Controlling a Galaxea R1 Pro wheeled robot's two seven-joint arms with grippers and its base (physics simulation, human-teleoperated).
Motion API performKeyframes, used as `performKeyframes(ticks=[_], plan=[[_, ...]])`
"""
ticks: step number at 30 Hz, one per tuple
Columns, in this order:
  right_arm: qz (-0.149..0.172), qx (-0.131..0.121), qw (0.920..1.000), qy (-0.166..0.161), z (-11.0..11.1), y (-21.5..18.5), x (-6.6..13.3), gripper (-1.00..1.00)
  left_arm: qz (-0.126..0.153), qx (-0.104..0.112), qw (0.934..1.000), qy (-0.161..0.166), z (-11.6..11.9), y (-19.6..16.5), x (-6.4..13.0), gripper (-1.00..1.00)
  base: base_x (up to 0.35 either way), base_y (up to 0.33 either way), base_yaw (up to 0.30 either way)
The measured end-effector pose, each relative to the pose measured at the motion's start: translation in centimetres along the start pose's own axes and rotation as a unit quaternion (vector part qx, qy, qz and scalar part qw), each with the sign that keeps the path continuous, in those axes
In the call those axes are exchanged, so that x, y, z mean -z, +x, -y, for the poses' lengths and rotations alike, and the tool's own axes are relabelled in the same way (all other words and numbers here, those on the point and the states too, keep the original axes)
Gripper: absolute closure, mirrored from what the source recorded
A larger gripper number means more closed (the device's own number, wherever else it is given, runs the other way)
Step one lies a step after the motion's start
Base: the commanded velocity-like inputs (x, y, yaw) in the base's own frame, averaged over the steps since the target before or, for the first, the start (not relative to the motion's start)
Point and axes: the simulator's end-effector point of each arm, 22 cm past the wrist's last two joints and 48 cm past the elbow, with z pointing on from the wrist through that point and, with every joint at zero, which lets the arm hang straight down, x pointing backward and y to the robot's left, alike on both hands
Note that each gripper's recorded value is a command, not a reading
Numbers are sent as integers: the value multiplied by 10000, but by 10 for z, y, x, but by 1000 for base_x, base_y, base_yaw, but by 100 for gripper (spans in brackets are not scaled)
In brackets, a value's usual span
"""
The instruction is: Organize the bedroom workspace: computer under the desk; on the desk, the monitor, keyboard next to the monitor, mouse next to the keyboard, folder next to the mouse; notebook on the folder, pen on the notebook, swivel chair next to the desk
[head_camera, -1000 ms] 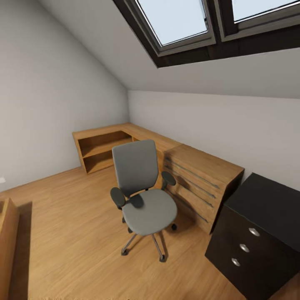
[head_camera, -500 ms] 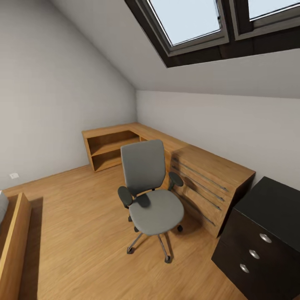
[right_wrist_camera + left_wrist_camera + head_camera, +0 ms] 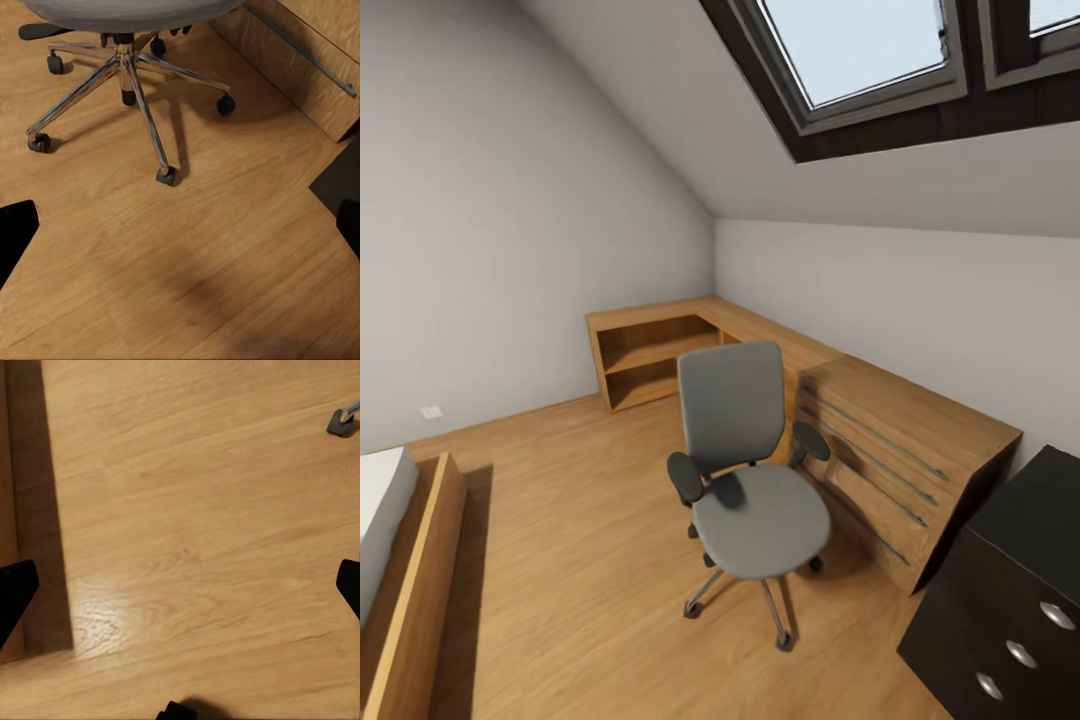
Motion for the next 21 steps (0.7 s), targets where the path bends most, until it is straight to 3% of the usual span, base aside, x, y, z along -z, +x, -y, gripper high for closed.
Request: performKeyframes(ticks=[15,21], plan=[[27,9,10000,-36,-3,-2,0,-100,31,1,10000,27,2,-3,1,-100,305,96,256],[68,31,10000,-57,-4,-5,0,-100,55,5,10000,35,3,-5,1,-100,67,12,174]])
